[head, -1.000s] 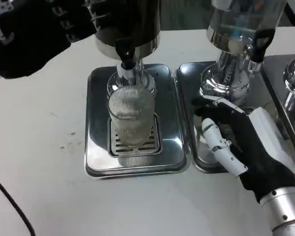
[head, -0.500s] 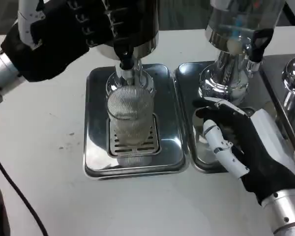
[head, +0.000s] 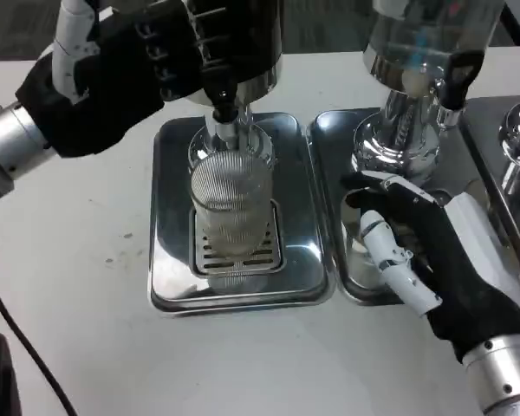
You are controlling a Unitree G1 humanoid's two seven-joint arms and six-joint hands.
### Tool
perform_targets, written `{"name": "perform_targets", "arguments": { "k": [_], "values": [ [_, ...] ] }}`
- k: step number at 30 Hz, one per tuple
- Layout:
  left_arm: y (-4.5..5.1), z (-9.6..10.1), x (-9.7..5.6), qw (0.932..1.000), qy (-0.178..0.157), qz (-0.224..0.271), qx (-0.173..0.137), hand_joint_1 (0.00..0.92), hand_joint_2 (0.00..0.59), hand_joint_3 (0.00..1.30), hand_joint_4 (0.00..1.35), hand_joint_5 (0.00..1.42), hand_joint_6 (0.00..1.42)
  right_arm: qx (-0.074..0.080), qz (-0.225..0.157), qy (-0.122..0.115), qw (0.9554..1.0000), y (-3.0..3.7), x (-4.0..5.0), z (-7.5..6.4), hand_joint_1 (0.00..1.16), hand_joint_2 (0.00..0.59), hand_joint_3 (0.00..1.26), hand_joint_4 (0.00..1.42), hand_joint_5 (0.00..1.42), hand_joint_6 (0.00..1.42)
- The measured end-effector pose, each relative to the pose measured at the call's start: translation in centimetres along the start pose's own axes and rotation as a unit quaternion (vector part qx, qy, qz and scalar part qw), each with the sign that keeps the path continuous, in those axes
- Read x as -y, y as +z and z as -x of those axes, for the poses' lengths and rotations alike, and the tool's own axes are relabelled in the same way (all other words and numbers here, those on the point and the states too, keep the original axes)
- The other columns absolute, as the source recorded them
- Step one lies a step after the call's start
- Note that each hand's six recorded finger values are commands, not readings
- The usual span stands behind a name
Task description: Grasp the cup under the faucet to collect the drink, then remove the cup.
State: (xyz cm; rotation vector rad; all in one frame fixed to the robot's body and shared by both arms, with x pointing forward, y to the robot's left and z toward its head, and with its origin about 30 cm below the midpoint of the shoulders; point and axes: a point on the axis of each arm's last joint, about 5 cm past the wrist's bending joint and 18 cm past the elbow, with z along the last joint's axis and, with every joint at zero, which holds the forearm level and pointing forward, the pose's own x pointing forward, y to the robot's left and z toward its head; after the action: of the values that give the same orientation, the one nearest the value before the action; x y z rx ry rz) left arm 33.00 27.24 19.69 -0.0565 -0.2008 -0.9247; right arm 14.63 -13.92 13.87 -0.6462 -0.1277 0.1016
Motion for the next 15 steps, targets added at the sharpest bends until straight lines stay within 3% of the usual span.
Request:
{"name": "perform_targets", "arguments": {
  "k": [15],
  "values": [
    [-0.80,-0.05,0.45,0.9995,-0.012,-0.021,-0.021,0.000,0.033,0.23,0.15,0.16,0.15,-0.003,-0.002,0.001,1.0000,-0.04,0.02,0.02,0.06,0.495,0.32,0.35,0.34,0.25]
  ]
}}
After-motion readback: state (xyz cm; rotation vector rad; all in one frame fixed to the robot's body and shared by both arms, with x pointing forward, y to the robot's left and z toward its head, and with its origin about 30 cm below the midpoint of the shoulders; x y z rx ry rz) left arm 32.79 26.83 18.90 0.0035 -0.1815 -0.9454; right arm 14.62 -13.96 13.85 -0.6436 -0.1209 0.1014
